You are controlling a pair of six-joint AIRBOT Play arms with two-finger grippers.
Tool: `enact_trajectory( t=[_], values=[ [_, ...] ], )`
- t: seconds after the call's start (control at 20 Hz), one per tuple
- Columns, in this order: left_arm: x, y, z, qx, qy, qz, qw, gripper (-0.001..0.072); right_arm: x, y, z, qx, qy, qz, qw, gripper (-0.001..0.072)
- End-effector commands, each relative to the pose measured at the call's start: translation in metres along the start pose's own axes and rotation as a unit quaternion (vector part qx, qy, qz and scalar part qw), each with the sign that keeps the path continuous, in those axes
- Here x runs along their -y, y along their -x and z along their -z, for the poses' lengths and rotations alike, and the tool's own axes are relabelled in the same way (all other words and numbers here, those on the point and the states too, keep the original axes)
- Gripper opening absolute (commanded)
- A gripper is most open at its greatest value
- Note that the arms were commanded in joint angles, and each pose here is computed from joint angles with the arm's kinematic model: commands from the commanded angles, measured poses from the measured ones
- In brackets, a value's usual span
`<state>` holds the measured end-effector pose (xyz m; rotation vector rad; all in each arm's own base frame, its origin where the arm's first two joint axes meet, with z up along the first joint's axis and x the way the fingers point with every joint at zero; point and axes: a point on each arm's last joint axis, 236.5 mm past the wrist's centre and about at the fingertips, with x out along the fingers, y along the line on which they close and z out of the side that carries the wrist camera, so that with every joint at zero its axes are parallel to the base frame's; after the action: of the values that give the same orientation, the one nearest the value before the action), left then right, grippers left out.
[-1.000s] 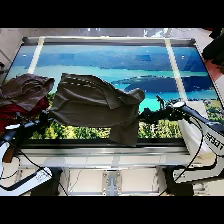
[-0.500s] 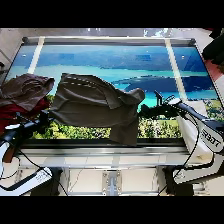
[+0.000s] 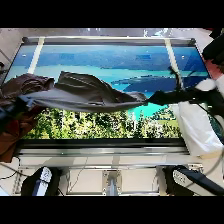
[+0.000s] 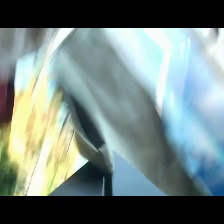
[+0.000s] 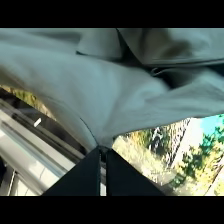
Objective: Fold the shirts.
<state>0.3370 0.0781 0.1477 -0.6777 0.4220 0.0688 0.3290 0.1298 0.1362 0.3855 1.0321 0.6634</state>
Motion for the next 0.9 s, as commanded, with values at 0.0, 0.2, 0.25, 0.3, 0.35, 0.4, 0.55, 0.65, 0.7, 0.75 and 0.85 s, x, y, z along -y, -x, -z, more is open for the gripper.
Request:
enact_trajectory(
  t=[0.0,0.2,0.25,0.3,0.35,0.4,0.55,0.65,0.7,0.75,0.85],
  values=[
    [0.092,0.125,-0.073,0.159,-0.136,-0.005,0.978,0.0004,-0.095,0.138,0.001,0.169,0.116,0.093,0.974,0.0008],
    [0.181,0.231,-0.135,0.248,-0.307,-0.087,0.915,0.0004,-0.197,0.285,0.001,0.381,0.225,0.181,0.878,0.0006],
    [0.203,0.244,-0.145,0.253,-0.332,-0.081,0.905,0.0004,-0.21,0.304,0.002,0.4,0.24,0.193,0.863,0.0006],
    [0.221,0.25,-0.153,0.254,-0.35,-0.065,0.9,0.0004,-0.219,0.32,-0.002,0.417,0.25,0.204,0.85,0.0006],
    [0.234,0.247,-0.158,0.241,-0.359,-0.041,0.901,0.0005,-0.221,0.333,-0.009,0.429,0.253,0.22,0.839,0.0006],
    [0.235,0.238,-0.16,0.22,-0.347,-0.02,0.911,0.0005,-0.215,0.338,-0.017,0.426,0.249,0.235,0.838,0.0006],
    [0.195,0.17,-0.146,0.08,-0.277,0.02,0.957,0.0004,-0.157,0.294,-0.048,0.333,0.202,0.251,0.886,0.0007],
    [0.162,0.112,-0.126,-0.025,-0.236,0.043,0.971,0.0004,-0.107,0.248,-0.074,0.261,0.159,0.243,0.921,0.0007],
    [0.147,0.08,-0.108,-0.078,-0.222,0.048,0.971,0.0004,-0.084,0.22,-0.087,0.225,0.139,0.228,0.937,0.0007],
    [0.133,0.044,-0.08,-0.142,-0.218,0.05,0.964,0.0004,-0.06,0.188,-0.097,0.186,0.12,0.208,0.953,0.0007],
    [0.093,-0.024,-0.022,-0.246,-0.256,0.003,0.935,0.0005,-0.014,0.126,-0.112,0.115,0.086,0.169,0.975,0.0008]
  ],
)
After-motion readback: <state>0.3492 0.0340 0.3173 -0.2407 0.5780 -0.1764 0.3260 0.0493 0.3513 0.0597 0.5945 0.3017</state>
